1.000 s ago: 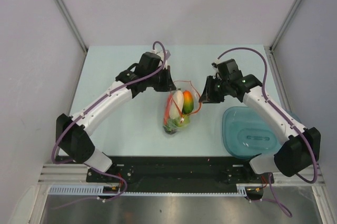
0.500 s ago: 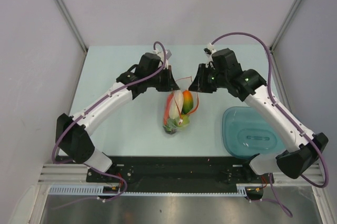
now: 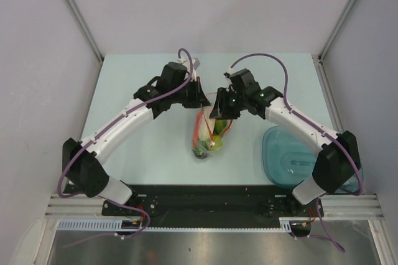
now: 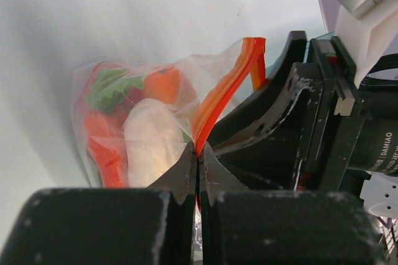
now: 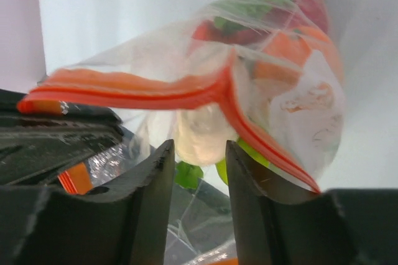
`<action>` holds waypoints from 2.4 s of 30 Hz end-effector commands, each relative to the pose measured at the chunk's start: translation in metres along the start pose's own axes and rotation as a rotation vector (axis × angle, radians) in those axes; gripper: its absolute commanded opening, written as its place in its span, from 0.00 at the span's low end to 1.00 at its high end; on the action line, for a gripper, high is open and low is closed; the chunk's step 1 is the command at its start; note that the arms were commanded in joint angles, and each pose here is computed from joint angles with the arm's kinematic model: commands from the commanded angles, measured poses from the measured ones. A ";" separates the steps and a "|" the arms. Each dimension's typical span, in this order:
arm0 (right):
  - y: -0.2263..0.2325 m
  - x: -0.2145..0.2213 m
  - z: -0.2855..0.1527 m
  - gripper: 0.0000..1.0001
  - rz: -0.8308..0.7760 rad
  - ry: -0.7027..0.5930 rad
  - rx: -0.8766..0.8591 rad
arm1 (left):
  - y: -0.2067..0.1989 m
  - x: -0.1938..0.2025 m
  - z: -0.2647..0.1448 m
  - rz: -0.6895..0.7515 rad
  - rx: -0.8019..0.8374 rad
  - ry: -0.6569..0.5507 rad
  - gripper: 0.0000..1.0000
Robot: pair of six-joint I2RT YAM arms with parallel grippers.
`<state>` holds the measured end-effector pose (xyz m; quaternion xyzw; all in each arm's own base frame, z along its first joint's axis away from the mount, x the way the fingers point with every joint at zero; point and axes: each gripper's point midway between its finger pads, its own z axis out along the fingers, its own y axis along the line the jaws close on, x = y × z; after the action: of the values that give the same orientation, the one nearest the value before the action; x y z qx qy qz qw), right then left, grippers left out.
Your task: Open the zip-top bag and remove the fake food
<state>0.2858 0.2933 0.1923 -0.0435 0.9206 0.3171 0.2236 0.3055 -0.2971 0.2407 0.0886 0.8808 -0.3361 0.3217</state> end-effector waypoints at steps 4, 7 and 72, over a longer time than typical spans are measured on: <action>0.017 -0.004 0.020 0.57 -0.034 -0.017 -0.087 | -0.021 -0.016 -0.019 0.011 0.056 -0.063 0.00; 0.013 -0.002 0.031 0.63 -0.036 -0.012 -0.069 | -0.021 -0.014 -0.019 0.011 0.061 -0.051 0.00; -0.181 0.083 -0.167 0.33 0.420 -0.170 0.519 | -0.008 -0.004 -0.025 0.063 0.012 -0.041 0.00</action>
<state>0.2248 0.0563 0.2109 0.2244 0.9025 0.1324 0.3430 0.2985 -0.2877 0.2422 0.0977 0.8843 -0.3173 0.3284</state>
